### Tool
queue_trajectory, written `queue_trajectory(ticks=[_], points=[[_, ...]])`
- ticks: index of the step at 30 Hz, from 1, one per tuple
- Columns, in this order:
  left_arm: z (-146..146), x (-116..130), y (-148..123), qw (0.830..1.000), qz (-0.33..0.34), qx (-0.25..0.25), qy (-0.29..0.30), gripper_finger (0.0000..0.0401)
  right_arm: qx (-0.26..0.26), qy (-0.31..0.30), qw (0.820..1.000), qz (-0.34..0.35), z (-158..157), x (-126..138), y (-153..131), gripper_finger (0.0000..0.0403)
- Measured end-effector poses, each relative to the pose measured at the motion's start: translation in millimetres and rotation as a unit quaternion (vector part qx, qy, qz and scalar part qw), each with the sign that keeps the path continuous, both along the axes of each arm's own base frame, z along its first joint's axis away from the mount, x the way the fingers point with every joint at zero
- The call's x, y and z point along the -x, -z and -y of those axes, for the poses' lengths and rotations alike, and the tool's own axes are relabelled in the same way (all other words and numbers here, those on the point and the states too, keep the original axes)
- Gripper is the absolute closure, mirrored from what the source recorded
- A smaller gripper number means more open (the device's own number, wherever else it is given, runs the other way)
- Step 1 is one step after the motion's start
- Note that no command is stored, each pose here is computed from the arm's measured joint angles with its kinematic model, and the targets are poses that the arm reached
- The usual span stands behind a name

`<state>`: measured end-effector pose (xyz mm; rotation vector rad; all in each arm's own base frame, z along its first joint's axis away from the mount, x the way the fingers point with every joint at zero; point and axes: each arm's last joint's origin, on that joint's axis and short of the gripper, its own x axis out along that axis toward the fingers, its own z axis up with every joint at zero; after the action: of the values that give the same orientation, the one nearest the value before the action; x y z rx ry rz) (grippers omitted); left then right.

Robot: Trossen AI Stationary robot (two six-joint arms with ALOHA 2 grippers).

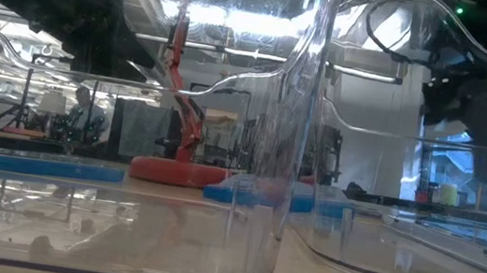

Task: Pick & place jewel cases by type
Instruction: Put the right blue cd case into the left transparent bin

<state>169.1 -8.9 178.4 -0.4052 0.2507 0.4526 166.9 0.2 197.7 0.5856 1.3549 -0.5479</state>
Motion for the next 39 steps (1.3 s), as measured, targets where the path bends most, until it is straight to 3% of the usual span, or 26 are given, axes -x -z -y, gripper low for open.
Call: queue_trajectory(ticks=[5, 11, 25, 31, 39], points=[[0, 0, 0, 1.0, 0.0, 0.0, 0.0, 0.0189, 0.005, -0.05, 0.999, 0.0, 1, -3, 3, 0.0187], [0, 0, 0, 1.0, 0.0, 0.0, 0.0, 0.0189, -0.011, -0.087, 0.996, -0.001, -1, -5, 28, 0.0187], [-1, 0, 0, 1.0, 0.0, -0.006, -0.014, 0.0189, 0.021, -0.074, 0.996, -0.032, 4, -1, 54, 0.0187], [-1, 0, 0, 1.0, 0.001, -0.006, -0.015, 0.0189, 0.048, -0.039, 0.998, -0.019, 18, -8, 58, 0.0187], [-1, 0, 0, 1.0, 0.001, -0.006, -0.015, 0.0189, 0.072, -0.047, 0.996, 0.022, 36, -19, 61, 0.0187]])
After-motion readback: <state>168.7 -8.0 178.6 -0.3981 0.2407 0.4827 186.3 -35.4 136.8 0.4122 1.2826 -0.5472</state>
